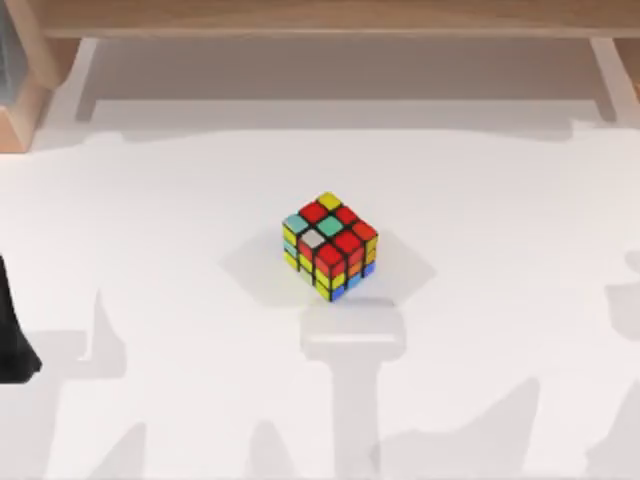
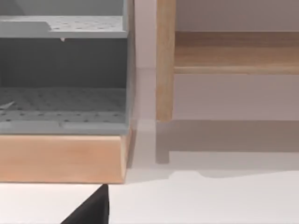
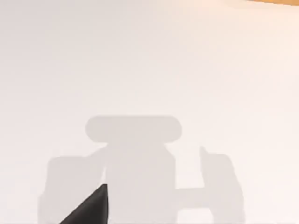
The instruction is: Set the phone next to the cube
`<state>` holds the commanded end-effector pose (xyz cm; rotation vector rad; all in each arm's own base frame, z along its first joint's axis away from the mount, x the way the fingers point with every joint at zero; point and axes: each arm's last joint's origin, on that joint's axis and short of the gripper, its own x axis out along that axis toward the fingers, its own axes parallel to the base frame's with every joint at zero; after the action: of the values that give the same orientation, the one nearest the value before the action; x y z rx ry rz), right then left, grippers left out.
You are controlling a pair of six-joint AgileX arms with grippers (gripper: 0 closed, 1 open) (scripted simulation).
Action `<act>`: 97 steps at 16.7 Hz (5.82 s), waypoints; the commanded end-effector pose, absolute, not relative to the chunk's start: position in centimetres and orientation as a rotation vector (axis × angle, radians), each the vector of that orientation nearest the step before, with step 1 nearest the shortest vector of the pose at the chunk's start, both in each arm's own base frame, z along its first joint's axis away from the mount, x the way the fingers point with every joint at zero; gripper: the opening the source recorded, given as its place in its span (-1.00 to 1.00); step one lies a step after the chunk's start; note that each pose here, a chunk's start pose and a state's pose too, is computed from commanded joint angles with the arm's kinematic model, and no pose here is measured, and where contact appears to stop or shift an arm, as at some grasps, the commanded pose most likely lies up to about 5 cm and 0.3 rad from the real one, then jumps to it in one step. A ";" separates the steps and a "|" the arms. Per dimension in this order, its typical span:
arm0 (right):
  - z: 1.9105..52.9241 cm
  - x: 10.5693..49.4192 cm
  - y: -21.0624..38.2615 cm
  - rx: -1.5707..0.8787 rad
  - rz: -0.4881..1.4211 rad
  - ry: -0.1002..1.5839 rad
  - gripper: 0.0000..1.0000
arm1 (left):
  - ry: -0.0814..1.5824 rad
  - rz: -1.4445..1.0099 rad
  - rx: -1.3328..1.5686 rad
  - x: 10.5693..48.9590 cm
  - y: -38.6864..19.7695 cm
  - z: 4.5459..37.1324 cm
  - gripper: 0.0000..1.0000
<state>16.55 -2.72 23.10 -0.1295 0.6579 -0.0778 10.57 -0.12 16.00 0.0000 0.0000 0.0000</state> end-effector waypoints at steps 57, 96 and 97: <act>11.5 37.8 -24.7 0.057 -0.059 1.529 -1.00 | 0.000 0.000 0.000 10.6 -0.1 16.0 1.00; 17.9 40.5 16.0 0.012 -0.015 1.558 -1.00 | 0.000 0.000 0.000 10.6 -0.1 16.0 1.00; 17.9 40.1 16.8 0.011 -0.013 1.559 -1.00 | 0.000 0.000 0.000 10.6 -0.1 16.0 1.00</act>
<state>40.14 16.83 17.88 0.0107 1.5586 -0.0126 10.57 -0.12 16.00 0.0000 0.0000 0.0000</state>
